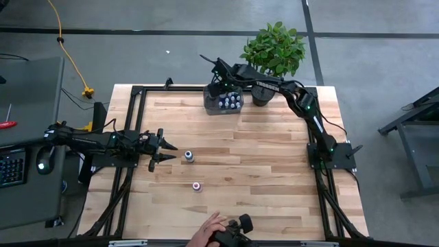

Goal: Pick & Place food coloring
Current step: Put the large blue food coloring bottle into the black bin, then put the large pink food coloring bottle into the black bin

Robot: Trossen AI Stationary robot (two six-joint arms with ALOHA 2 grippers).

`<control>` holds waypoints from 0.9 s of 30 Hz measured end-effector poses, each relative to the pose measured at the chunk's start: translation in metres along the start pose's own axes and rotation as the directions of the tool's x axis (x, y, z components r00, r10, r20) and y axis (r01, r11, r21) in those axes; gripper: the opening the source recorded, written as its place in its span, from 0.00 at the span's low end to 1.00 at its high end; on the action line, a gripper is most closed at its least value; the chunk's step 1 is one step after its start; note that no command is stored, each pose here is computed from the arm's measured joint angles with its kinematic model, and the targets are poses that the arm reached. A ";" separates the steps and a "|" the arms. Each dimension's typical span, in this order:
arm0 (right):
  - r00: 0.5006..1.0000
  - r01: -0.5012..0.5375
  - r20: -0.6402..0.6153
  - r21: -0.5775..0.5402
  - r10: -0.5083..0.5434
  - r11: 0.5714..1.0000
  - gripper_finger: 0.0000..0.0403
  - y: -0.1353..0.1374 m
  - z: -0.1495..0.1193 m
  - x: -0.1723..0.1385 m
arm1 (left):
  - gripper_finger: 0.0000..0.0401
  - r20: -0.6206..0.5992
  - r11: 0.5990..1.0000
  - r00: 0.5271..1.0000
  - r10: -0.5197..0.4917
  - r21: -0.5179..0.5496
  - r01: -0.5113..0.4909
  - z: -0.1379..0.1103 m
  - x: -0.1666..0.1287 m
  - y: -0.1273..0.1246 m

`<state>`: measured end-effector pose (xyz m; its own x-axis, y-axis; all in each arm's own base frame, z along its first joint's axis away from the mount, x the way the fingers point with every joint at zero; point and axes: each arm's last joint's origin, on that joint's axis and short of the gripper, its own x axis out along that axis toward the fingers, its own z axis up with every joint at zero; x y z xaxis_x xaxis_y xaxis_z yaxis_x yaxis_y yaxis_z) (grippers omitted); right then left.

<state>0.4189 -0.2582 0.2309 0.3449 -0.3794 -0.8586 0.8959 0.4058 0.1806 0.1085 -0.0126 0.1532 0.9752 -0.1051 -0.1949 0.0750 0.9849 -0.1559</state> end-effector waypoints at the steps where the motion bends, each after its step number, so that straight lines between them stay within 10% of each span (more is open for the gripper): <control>1: 1.000 0.000 -0.001 0.000 0.000 1.000 0.31 0.000 0.000 0.000 | 0.41 0.000 1.000 1.000 0.000 0.000 0.000 0.000 0.000 0.000; 27: 0.996 -0.003 0.092 -0.061 0.008 0.998 0.35 0.007 0.006 -0.016 | 0.41 0.000 1.000 1.000 0.000 0.000 0.000 0.000 0.000 0.000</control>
<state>0.4209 -0.2540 0.2490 0.3764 -0.4506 -0.8095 0.8762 0.4570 0.1531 0.1085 -0.0126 0.1532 0.9752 -0.1048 -0.1948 0.0747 0.9849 -0.1561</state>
